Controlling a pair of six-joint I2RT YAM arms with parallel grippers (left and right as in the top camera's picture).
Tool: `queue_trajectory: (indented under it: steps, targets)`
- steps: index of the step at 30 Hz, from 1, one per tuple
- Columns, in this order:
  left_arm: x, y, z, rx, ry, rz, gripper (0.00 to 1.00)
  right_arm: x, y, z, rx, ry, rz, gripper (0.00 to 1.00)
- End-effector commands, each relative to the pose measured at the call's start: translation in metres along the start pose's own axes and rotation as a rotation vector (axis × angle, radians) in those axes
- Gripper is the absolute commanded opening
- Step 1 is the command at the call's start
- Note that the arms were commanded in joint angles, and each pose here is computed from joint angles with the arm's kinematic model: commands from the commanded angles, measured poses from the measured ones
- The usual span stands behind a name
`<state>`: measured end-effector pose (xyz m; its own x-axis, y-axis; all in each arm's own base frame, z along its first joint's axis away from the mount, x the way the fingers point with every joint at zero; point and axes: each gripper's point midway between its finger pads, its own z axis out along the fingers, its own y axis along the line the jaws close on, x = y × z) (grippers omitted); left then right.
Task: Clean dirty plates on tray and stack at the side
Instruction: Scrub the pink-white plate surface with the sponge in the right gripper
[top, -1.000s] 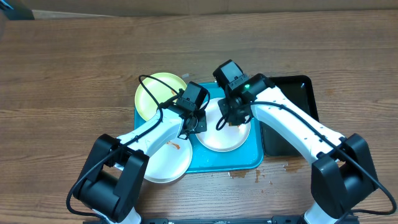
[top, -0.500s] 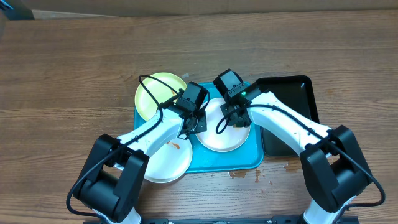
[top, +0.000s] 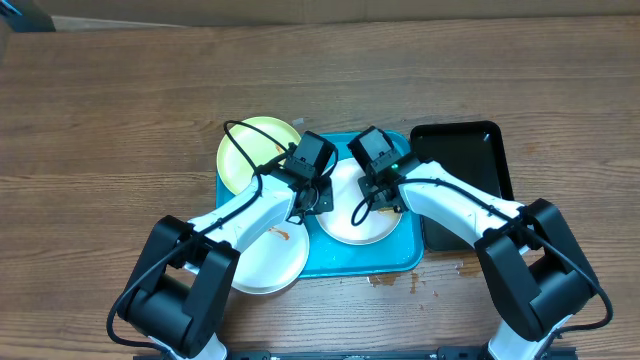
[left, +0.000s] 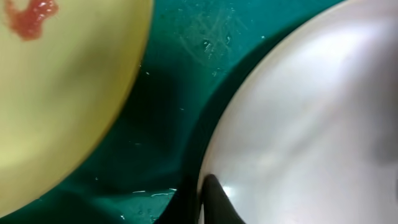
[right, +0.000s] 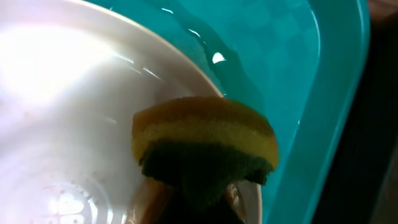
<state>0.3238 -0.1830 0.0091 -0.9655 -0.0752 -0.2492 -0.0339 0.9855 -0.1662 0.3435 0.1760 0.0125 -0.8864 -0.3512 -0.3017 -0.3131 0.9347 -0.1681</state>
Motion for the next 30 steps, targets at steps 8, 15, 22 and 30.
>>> queue_trajectory:
  steps: [8, 15, 22, 30]
  targets:
    - [0.002, 0.001, 0.004, -0.015, 0.008, 0.012, 0.04, 0.022, -0.001, 0.019, -0.134, 0.056, 0.069, 0.04]
    - [0.001, 0.000, 0.005, -0.013, 0.004, 0.012, 0.05, 0.023, -0.002, 0.020, -0.225, 0.074, 0.091, 0.05]
    - [0.001, 0.000, 0.004, -0.012, 0.004, 0.012, 0.04, 0.023, 0.004, 0.018, -0.259, 0.077, 0.088, 0.05]
    - [0.001, 0.000, 0.004, -0.011, 0.002, 0.012, 0.04, 0.024, 0.012, 0.016, -0.304, 0.080, 0.070, 0.09]
